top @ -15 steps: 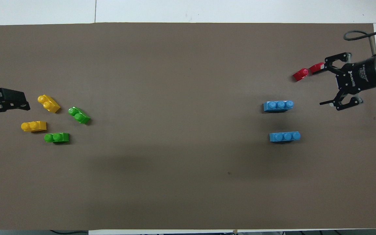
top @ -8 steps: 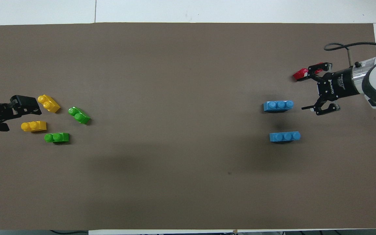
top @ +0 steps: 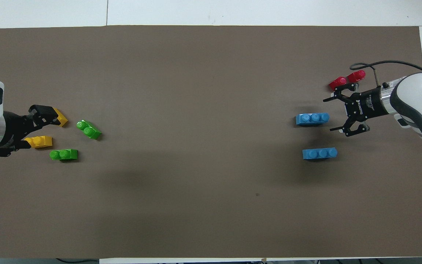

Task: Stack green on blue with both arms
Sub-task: 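Move the right gripper to the blue brick while the left gripper approaches bricks, then grasp the blue brick with the right gripper while the left gripper reaches green, then carry the blue brick to table center while the left gripper grasps green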

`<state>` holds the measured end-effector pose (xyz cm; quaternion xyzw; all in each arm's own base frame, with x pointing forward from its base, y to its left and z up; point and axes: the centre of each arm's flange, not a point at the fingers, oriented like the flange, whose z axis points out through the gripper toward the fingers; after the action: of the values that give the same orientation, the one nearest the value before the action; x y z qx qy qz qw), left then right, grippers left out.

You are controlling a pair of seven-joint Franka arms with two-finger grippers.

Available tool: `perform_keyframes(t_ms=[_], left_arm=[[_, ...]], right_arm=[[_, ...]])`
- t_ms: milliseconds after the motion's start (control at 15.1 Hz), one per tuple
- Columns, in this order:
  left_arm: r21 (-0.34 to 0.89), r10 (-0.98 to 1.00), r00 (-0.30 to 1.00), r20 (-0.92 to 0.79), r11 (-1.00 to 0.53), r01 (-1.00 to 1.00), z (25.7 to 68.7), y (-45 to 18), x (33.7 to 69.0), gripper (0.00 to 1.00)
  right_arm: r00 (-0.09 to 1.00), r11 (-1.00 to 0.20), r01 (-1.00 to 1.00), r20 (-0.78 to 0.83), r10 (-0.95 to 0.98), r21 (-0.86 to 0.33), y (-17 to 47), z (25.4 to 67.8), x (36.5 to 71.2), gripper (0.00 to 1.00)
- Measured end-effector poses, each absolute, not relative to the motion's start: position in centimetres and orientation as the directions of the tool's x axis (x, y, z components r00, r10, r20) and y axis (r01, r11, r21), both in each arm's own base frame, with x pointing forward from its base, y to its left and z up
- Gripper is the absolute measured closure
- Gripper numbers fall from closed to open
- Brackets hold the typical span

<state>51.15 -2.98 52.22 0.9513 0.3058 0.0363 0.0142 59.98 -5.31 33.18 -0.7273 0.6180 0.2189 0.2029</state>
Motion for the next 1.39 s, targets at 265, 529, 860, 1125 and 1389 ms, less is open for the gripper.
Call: perform_keyframes(t_ms=[265, 529, 860, 1125, 1389], left_arm=[[0.064, 0.694, 0.718, 0.052, -0.720, 0.691, 50.2, -3.0, 52.3, 0.00], [0.058, 0.760, 0.650, 0.032, -0.650, 0.757, 47.4, -3.0, 53.6, 0.00], [0.055, 0.785, 0.619, 0.025, -0.619, 0.783, 44.4, -3.0, 53.8, 0.00], [0.040, 0.780, 0.625, 0.012, -0.625, 0.779, 41.8, -3.5, 53.3, 0.00], [0.044, 0.780, 0.625, 0.013, -0.625, 0.779, 40.1, -3.6, 53.8, 0.02]], right_arm=[[0.128, -0.132, -0.991, -0.565, -0.815, -0.034, -5.9, 31.4, 60.3, 0.00], [0.121, -0.118, -0.992, -0.548, -0.827, -0.041, -6.0, 30.1, 60.5, 0.00], [0.122, -0.119, -0.992, -0.541, -0.832, -0.040, -5.9, 28.9, 60.4, 0.00], [0.107, -0.098, -0.994, -0.563, -0.819, -0.046, -5.2, 28.6, 60.4, 0.07], [0.115, -0.105, -0.993, -0.557, -0.822, -0.050, -4.4, 28.1, 60.3, 0.22]])
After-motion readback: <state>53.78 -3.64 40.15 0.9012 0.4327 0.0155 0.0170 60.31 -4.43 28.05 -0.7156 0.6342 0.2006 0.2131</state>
